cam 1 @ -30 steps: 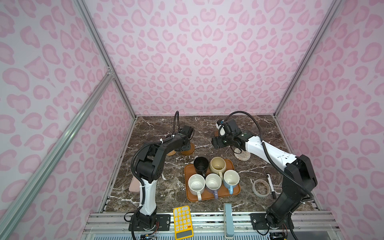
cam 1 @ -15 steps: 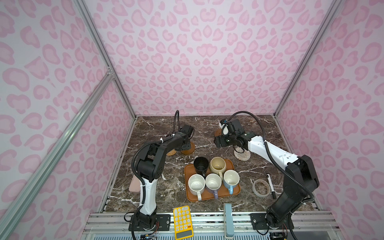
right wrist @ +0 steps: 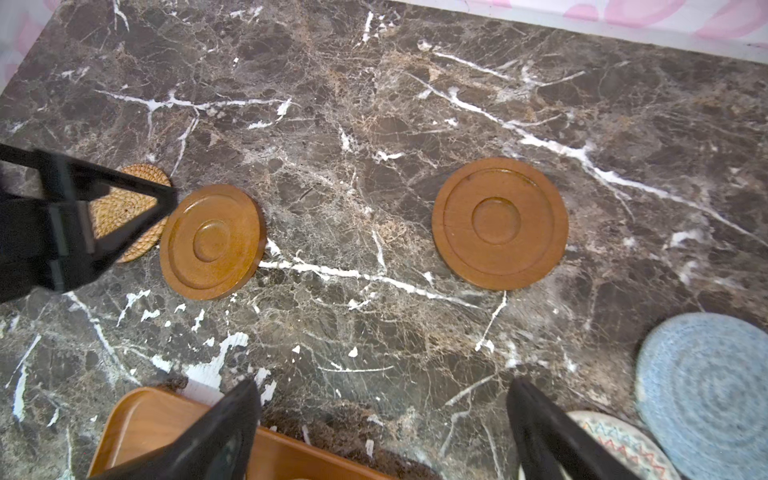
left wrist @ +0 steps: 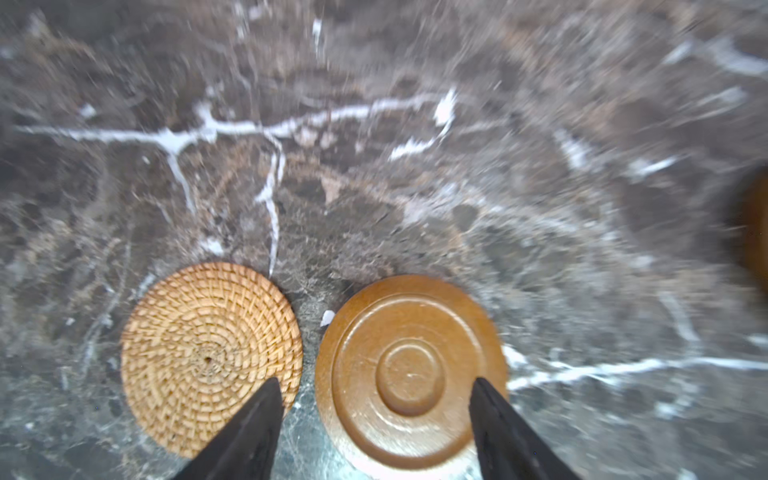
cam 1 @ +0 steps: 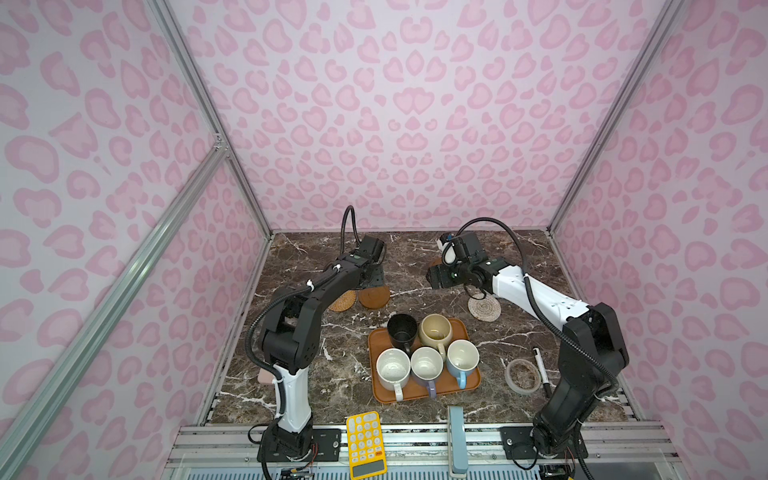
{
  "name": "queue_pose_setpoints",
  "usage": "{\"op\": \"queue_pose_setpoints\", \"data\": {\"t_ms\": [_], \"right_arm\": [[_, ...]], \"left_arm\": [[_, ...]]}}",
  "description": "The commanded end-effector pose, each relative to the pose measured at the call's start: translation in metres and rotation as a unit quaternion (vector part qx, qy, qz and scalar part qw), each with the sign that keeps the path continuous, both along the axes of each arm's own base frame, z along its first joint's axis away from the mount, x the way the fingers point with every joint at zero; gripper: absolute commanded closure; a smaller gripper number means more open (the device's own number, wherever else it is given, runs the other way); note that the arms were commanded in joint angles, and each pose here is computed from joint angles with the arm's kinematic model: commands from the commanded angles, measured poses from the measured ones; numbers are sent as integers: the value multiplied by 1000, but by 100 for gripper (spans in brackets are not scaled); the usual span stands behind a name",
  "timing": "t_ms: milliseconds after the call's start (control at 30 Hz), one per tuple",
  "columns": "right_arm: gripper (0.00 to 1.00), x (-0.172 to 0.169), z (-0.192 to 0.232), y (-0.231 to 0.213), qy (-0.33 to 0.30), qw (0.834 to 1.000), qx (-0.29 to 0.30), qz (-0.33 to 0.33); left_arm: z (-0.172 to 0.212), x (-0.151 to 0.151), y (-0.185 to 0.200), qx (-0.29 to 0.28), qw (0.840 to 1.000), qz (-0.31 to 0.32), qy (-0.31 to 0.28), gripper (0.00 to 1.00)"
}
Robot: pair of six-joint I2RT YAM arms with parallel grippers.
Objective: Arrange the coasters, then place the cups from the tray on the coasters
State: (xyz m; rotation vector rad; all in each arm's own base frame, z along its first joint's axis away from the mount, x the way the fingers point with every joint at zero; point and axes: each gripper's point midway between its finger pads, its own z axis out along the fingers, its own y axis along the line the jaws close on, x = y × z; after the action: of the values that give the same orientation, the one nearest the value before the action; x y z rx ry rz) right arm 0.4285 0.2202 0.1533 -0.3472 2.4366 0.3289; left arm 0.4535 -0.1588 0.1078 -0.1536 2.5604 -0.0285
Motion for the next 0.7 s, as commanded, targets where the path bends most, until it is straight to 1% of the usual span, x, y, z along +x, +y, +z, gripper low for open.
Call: {"op": "queue_pose_setpoints", "data": {"t_ms": [0, 33, 167, 267, 300, 333, 367, 433, 467, 500, 600, 667], "right_arm": [[1, 12, -11, -20, 13, 998, -5, -54], [1, 15, -13, -24, 16, 998, -3, -63], [1, 28, -22, -37, 25, 997, -6, -76], [1, 38, -31, -49, 37, 995, -10, -92], [1, 46, -28, -52, 33, 995, -6, -96], [2, 52, -30, -56, 35, 994, -4, -102], [3, 56, -34, -60, 41, 993, -4, -108], [6, 65, -42, -66, 52, 992, 0, -115], [7, 68, -46, -69, 56, 992, 0, -117], [9, 72, -49, -71, 59, 991, -1, -120], [13, 82, -60, -77, 71, 990, -7, -125], [17, 88, -68, -78, 78, 989, -10, -124]], "left_arm": [[32, -4, -6, -37, 999, -14, -31, 9], [43, -6, -12, -59, 997, -24, -46, 1], [81, -15, -34, -140, 984, -66, -88, 2], [106, -22, -49, -187, 972, -93, -110, 2], [113, -24, -55, -201, 967, -104, -117, 2], [123, -25, -61, -219, 961, -116, -126, 2], [117, -30, -65, -232, 957, -125, -119, 2], [122, -32, -76, -262, 946, -143, -123, 2], [122, -32, -79, -267, 945, -145, -124, 2], [121, -31, -80, -262, 946, -145, -123, 2], [109, -27, -80, -236, 956, -137, -110, 2], [103, -26, -84, -240, 955, -139, -103, 2]]}}
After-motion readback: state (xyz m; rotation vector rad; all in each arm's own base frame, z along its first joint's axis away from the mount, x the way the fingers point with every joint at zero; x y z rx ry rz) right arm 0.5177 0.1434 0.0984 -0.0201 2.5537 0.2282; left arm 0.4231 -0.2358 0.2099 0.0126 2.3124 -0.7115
